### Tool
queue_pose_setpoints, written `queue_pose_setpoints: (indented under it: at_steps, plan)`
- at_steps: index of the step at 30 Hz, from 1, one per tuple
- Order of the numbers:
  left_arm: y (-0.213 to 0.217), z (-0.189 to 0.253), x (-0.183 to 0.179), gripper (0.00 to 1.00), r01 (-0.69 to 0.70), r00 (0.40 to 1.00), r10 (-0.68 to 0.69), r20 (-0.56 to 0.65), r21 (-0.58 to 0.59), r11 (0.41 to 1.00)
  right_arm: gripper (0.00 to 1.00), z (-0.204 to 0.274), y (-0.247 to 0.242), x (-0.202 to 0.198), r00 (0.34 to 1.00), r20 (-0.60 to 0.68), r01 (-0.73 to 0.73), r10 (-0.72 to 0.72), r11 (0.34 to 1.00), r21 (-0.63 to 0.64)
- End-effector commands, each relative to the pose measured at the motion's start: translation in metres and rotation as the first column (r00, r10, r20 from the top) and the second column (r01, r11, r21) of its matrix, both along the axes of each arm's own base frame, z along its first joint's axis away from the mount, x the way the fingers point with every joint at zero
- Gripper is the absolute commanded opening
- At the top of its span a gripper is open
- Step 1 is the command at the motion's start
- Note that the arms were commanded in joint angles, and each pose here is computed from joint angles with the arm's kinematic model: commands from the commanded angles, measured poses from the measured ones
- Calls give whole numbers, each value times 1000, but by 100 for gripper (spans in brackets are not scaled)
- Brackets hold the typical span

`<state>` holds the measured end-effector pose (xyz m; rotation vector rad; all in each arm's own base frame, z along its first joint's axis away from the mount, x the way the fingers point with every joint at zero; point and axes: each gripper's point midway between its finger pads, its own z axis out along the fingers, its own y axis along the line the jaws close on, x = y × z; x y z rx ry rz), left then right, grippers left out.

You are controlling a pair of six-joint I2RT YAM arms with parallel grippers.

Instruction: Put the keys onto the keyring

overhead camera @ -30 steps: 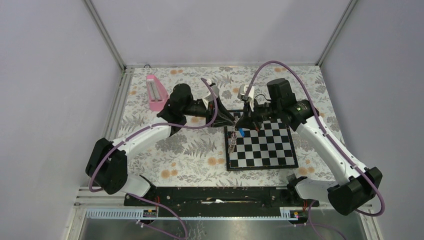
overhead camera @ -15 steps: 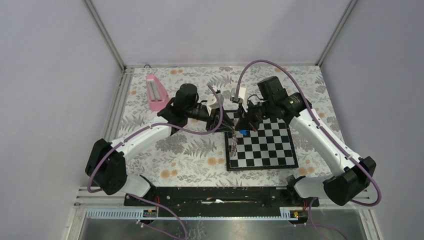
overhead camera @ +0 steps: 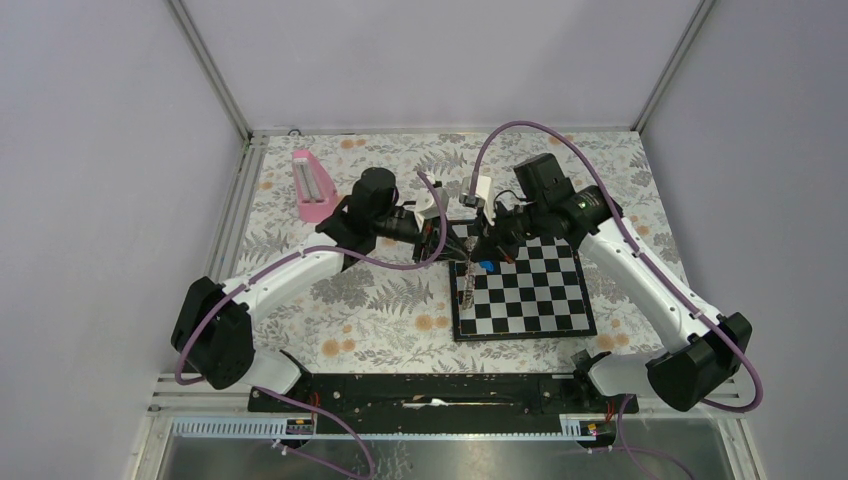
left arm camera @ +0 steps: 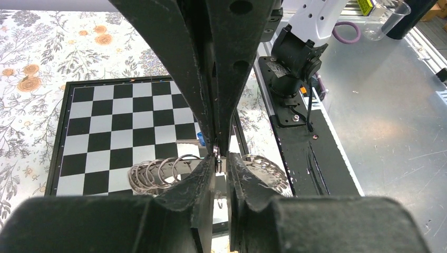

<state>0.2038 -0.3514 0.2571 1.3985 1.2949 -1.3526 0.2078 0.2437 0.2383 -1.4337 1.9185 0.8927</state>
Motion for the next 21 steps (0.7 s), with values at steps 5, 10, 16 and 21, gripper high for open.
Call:
queue_pose_setpoints:
  at_steps: [5,10,16,21]
  plan:
    - [-8,19,7,2,-2,999,4,39,-54,999,0,8,6,-3,999,28,-20,19,999,38]
    - [-7,25,7,0,-14,1000,15,6,-75,997,10,11,4,-1,999,54,-4,2,999,44]
    - [-3,34,3,0,-32,998,26,-58,-109,994,27,23,-5,0,993,109,26,-37,995,101]
    - [-1,41,-5,0,-25,994,10,-107,-145,989,36,25,-11,-3,992,120,23,-40,990,138]
